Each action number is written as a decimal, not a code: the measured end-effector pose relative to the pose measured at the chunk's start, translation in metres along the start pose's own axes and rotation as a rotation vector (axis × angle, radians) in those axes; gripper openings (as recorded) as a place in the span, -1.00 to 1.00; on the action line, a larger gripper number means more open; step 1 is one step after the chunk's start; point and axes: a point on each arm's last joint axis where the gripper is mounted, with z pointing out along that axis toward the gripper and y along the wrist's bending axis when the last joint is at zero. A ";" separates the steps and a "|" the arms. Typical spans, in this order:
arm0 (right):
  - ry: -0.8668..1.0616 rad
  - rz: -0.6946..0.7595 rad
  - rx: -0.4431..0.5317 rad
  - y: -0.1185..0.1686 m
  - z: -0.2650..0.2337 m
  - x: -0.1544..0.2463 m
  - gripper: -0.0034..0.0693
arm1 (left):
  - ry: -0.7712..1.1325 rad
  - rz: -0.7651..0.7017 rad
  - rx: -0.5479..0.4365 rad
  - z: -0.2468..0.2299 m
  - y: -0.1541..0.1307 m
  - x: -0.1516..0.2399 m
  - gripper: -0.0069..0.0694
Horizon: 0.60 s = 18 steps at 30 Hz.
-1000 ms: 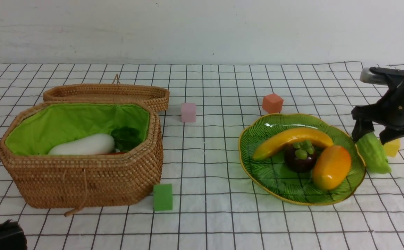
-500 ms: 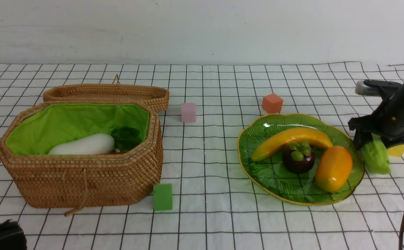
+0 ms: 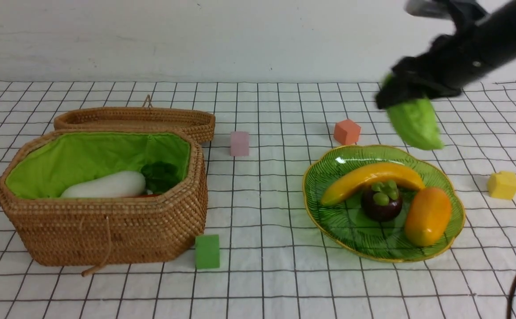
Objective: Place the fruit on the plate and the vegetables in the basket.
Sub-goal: Take a chayote with your right arm and place it on the basket on the left.
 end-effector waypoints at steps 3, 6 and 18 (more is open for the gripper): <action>-0.118 -0.197 -0.180 0.081 0.025 -0.014 0.32 | -0.042 -0.018 -0.042 0.000 0.004 -0.004 -0.76; -0.229 -0.339 -0.244 0.137 0.051 -0.016 0.32 | -0.059 -0.015 -0.053 0.000 0.005 -0.005 -0.75; -0.484 -0.581 0.074 0.212 0.172 0.018 0.76 | -0.056 -0.029 -0.044 0.000 0.004 -0.005 -0.74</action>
